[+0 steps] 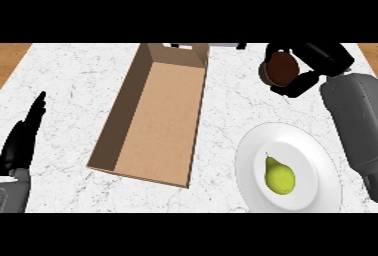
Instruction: Pick the cupcake from the plate and place it in the cardboard box
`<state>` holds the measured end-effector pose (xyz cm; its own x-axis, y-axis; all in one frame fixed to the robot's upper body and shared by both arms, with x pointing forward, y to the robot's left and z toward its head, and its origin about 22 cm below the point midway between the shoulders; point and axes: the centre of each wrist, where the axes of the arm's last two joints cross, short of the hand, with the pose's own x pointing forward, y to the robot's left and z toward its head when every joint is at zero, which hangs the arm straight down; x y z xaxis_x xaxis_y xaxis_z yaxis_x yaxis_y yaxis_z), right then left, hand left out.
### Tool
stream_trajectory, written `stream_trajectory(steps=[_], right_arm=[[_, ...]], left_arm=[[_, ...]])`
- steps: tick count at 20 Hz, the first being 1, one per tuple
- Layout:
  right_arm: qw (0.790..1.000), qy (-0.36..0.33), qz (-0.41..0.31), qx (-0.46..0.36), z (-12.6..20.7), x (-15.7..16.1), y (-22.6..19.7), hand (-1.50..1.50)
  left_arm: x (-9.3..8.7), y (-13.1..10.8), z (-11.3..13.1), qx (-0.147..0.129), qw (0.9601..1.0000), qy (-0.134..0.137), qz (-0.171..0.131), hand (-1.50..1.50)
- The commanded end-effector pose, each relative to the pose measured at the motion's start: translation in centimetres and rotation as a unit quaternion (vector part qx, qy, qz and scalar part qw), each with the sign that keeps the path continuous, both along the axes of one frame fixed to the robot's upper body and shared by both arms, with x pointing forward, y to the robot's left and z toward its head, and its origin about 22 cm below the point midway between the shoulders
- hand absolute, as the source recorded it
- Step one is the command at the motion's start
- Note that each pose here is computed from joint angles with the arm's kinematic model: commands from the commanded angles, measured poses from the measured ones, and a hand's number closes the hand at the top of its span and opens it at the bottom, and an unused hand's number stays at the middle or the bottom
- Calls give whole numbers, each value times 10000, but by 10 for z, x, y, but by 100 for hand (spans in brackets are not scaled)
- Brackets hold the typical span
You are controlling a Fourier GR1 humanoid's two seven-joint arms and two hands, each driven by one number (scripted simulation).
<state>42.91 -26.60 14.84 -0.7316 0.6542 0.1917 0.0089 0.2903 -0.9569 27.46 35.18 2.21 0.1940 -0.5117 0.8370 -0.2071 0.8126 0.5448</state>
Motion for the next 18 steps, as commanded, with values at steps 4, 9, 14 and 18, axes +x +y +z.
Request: stream_trajectory(steps=[4, 9, 14, 18], right_arm=[[9947, -163, 847, 561, 30, 11, 52, 150], [9870, 559, 1205, 902, 55, 17, 110, 150], [9797, 1019, 1188, 1254, 72, 10, 156, 150], [9753, 1286, 1143, 1385, 71, 1, 207, 150]], left_arm=[[-2, 8, 4, -32, 9999, 55, 125, 0], [-29, 0, -26, -52, 9999, 90, 36, 0], [-12, 0, 2, 1, 10000, 62, 47, 0], [-6, -18, -1, -53, 10000, 21, 49, 0]])
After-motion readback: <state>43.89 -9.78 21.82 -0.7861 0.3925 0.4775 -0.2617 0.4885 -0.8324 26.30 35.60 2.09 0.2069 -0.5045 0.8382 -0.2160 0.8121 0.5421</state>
